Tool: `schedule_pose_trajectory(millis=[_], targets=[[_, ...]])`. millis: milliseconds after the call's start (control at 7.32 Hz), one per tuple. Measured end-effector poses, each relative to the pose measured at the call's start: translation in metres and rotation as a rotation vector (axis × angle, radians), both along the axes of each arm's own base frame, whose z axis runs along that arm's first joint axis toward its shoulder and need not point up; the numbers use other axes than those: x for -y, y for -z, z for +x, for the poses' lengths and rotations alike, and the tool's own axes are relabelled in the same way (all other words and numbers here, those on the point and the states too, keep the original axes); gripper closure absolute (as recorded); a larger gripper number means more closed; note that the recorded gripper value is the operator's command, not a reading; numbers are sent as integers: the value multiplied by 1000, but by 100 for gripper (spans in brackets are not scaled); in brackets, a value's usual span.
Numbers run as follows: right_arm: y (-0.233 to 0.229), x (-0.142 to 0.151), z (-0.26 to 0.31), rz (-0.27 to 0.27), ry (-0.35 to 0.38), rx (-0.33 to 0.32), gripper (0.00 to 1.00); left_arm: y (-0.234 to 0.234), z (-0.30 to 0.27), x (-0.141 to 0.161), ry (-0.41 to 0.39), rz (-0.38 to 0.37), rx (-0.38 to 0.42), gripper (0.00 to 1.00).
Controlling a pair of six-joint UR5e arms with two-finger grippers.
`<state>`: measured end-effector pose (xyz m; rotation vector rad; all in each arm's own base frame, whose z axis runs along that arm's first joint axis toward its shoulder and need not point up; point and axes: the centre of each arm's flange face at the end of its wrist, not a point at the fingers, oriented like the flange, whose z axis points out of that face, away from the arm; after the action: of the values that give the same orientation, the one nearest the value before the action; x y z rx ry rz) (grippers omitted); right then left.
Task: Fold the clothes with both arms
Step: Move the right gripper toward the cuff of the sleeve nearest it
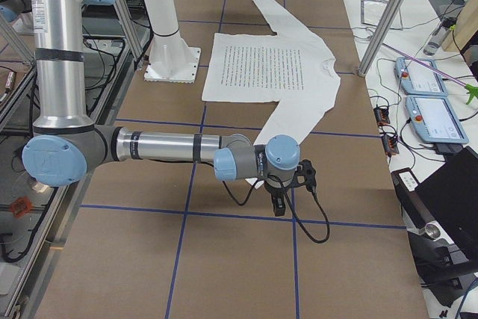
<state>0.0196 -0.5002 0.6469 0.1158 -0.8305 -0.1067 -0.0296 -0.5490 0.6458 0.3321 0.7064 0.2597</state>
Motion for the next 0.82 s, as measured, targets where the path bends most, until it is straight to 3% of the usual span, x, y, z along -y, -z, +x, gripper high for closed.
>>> schedule_pose_trajectory(millis=[137,410,820], targets=[[3,1,-18,-24,-49,5,0,-7,3,-1,-4,17,-2,0],[0,-18,-66,-21,-106,20,0,-3,4,-1,-4,53,-5,0],[-4,-44,-133,-47,-90,27,0,4,4,0,-4,72,-9,0]])
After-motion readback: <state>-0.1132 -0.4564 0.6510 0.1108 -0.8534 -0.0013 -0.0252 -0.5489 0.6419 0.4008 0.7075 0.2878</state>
